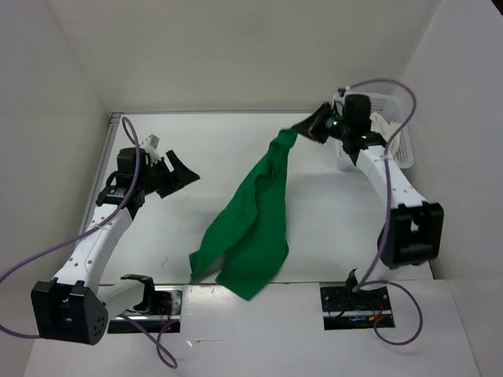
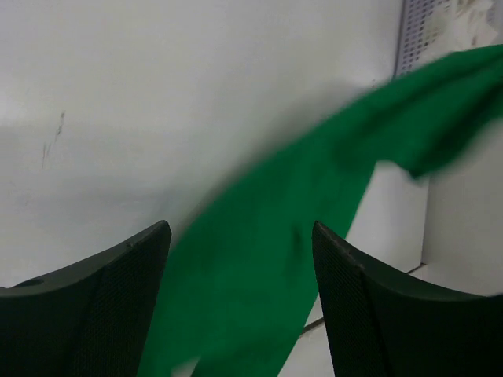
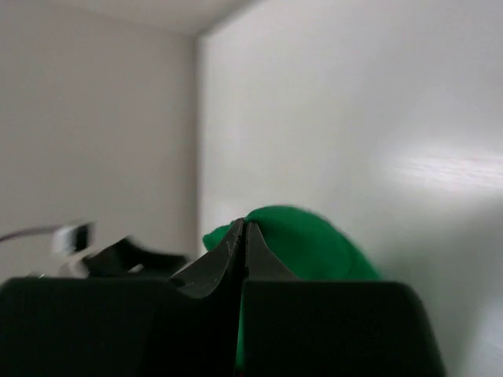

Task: Fold and stack the t-shirts
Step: Move the tshirt to the center of the board

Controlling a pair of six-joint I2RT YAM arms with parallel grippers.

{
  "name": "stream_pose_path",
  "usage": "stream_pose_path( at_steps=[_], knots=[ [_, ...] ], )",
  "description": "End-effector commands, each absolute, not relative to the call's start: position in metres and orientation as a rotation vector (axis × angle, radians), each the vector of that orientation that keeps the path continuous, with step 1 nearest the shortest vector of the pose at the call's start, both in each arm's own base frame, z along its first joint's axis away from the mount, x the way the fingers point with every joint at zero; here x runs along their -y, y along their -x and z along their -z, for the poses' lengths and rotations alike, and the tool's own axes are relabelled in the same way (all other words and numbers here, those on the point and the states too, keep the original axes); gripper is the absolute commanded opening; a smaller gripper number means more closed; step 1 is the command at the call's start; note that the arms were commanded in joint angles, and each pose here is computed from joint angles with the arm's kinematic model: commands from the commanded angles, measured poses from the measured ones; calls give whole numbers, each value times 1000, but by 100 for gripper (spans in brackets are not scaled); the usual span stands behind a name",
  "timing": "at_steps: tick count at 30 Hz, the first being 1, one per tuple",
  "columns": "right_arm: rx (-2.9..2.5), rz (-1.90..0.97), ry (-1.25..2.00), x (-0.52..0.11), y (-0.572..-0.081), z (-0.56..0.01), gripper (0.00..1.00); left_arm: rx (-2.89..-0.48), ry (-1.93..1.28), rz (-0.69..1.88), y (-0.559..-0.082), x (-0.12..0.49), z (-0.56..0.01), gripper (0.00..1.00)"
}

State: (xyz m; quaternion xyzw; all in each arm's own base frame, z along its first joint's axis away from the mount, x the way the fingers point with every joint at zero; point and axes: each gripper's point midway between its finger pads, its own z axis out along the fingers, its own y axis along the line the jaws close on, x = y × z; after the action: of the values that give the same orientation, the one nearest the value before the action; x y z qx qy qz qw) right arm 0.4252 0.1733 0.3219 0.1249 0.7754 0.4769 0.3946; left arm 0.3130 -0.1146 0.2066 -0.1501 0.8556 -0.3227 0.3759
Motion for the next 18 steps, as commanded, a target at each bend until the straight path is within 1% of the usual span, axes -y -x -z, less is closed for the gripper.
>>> stream_pose_path(
  at_steps=[1, 3, 4, 8, 9, 10, 11, 12, 13, 14, 15, 17, 18],
  knots=[
    [-2040, -912, -453, -141, -441, -272, 0, -2251, 366, 762, -298, 107, -187, 80],
    [-2060, -820, -516, -123, -440, -261, 0, -2288, 364, 727, -290, 105, -178, 79],
    [-2015, -783, -520, -113, -438, -274, 0, -2300, 352, 716, -286, 106, -174, 79],
    [-1993, -607, -623, -67, -426, -273, 0, -2375, 355, 736, -268, 113, -153, 76],
    [-2007, -572, -650, -56, -424, -265, 3, -2393, 354, 745, -264, 117, -148, 74],
    [-2029, -554, -662, -51, -418, -258, 11, -2410, 355, 744, -257, 121, -144, 74],
    [-2052, -538, -650, -50, -412, -251, 17, -2407, 376, 742, -255, 122, -143, 74],
    [-2073, -527, -645, -50, -409, -247, 30, -2387, 407, 726, -257, 119, -143, 74],
    [-2087, -517, -636, -50, -403, -244, 36, -2372, 433, 722, -260, 118, -142, 74],
    [-2097, -502, -612, -54, -399, -244, 39, -2373, 462, 719, -260, 117, -137, 74],
    [-2126, -483, -527, -72, -395, -244, 40, -2350, 496, 741, -264, 119, -141, 74],
    [-2147, -416, -438, -90, -391, -251, 42, -2321, 496, 797, -270, 126, -144, 73],
    [-2174, -415, -335, -119, -384, -252, 42, -2327, 491, 810, -272, 128, -142, 73]
  ],
)
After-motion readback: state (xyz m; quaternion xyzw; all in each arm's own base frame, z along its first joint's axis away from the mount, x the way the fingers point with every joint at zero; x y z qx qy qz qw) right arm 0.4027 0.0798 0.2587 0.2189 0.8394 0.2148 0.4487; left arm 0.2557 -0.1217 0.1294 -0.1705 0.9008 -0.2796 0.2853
